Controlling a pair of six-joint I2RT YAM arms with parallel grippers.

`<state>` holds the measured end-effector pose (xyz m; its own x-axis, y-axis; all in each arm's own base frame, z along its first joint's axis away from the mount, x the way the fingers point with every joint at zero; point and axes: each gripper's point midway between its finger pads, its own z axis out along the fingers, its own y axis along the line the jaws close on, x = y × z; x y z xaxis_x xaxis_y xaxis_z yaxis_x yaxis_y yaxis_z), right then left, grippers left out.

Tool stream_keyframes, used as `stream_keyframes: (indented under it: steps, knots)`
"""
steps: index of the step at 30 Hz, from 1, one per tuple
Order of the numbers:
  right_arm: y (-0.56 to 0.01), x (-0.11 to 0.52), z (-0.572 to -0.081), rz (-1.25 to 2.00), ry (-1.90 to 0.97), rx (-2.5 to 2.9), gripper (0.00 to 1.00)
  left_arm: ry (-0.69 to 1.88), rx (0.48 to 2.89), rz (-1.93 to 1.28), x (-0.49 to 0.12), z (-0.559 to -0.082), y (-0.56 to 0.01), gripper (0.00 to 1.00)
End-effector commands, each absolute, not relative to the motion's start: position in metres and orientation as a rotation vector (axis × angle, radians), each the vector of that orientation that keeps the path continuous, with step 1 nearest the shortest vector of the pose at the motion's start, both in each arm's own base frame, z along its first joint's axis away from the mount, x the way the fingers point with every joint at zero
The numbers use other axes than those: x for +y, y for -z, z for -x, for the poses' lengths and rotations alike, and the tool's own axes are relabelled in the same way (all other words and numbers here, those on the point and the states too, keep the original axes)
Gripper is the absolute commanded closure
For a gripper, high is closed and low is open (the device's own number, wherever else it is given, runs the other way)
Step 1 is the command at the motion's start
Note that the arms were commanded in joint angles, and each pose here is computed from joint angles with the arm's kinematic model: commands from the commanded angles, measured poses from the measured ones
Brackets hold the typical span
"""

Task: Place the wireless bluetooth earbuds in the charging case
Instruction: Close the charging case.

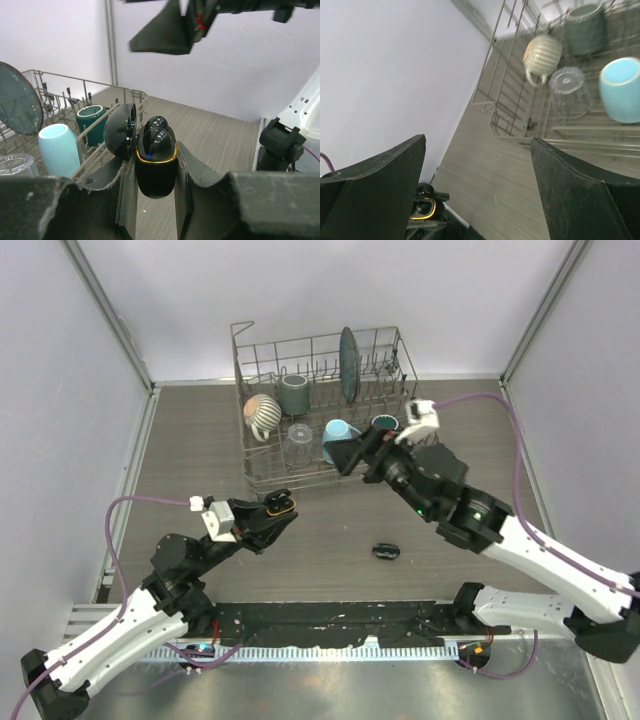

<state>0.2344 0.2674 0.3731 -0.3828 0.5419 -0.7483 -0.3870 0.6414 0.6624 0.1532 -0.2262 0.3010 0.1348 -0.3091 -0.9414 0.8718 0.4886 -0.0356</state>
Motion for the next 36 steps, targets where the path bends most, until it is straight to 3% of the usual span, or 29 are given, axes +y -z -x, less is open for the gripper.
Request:
stream_keyframes:
  steps: [1,14,36]
  knots:
    - [-0.342,0.312,-0.224,0.096,-1.017,1.88,0.09,0.996,1.05,-0.652,-0.231,-0.142,-0.328,1.0]
    - [-0.324,0.351,-0.2,0.291,-1.198,1.942,0.1,1.023,1.068,-0.7,-0.242,-0.141,-0.326,1.0]
    - [-0.317,0.345,-0.18,0.356,-1.258,1.943,0.13,1.028,1.058,-0.676,-0.243,-0.144,-0.33,1.0]
